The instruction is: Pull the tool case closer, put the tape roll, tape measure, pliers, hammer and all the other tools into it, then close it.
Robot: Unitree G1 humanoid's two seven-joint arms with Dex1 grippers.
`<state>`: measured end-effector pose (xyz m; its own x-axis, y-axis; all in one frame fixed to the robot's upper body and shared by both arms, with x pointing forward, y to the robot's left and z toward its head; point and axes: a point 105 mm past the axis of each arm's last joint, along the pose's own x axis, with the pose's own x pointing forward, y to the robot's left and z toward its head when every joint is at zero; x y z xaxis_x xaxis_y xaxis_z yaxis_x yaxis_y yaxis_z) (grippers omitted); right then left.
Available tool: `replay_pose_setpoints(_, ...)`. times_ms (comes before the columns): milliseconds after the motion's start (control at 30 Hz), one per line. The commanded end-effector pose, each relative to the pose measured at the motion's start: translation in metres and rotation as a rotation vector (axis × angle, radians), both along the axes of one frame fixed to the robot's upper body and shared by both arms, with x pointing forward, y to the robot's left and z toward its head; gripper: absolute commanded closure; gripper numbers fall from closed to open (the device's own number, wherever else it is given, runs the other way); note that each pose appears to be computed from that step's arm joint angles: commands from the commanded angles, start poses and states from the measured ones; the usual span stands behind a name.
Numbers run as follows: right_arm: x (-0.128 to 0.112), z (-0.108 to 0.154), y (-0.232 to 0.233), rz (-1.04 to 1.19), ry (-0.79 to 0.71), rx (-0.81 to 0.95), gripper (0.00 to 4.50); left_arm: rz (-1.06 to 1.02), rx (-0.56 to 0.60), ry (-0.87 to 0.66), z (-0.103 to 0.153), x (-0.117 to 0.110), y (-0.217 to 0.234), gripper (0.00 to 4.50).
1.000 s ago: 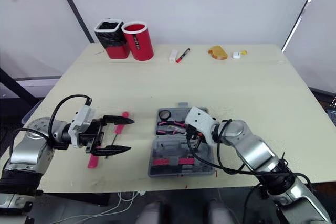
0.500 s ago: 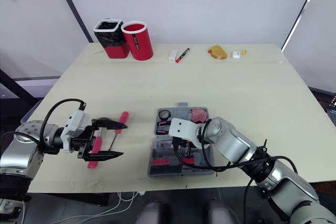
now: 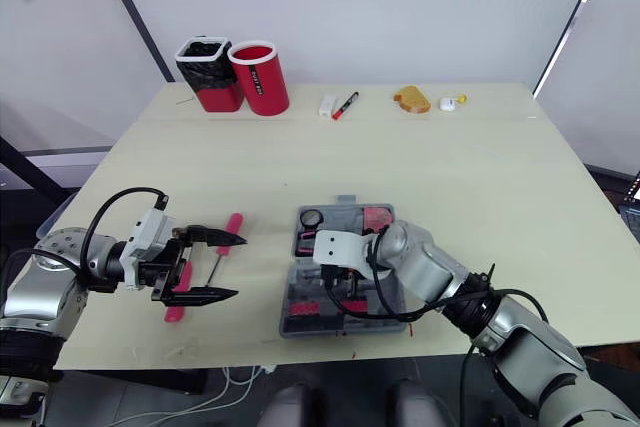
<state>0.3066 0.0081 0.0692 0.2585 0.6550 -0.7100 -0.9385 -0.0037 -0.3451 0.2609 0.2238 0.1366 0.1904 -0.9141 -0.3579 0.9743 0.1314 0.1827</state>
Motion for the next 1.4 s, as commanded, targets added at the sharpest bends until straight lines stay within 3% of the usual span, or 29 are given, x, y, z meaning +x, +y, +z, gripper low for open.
replay_pose_setpoints(33,0.004,0.011,0.003,0.006,-0.038,0.031,4.47,-0.04,0.005,-0.029,0.007,-0.003,-0.002,0.0)
replay_pose_setpoints(133,0.005,0.012,0.004,0.001,-0.04,0.046,4.47,-0.039,0.003,-0.028,0.007,-0.003,-0.002,0.0)
replay_pose_setpoints(300,0.007,0.015,0.005,-0.006,-0.06,0.057,2.43,-0.042,0.0,-0.024,0.007,-0.004,-0.002,0.0)
replay_pose_setpoints(667,0.008,0.033,-0.004,-0.025,-0.132,0.095,2.43,-0.047,-0.008,-0.015,0.006,-0.004,-0.003,0.0)
replay_pose_setpoints(867,0.002,0.036,-0.008,-0.047,-0.065,0.197,2.43,-0.046,-0.012,-0.016,0.006,-0.002,-0.003,0.0)
replay_pose_setpoints(1033,-0.001,0.032,-0.004,-0.061,-0.017,0.316,4.45,-0.046,-0.015,-0.017,0.006,0.0,-0.003,0.0)
replay_pose_setpoints(1267,0.007,0.009,-0.004,-0.104,0.004,0.317,4.45,-0.05,-0.013,-0.018,0.006,0.002,-0.002,0.0)
replay_pose_setpoints(1400,0.005,-0.02,-0.01,-0.138,0.078,0.257,4.45,-0.049,-0.011,-0.018,0.006,0.002,-0.002,0.0)
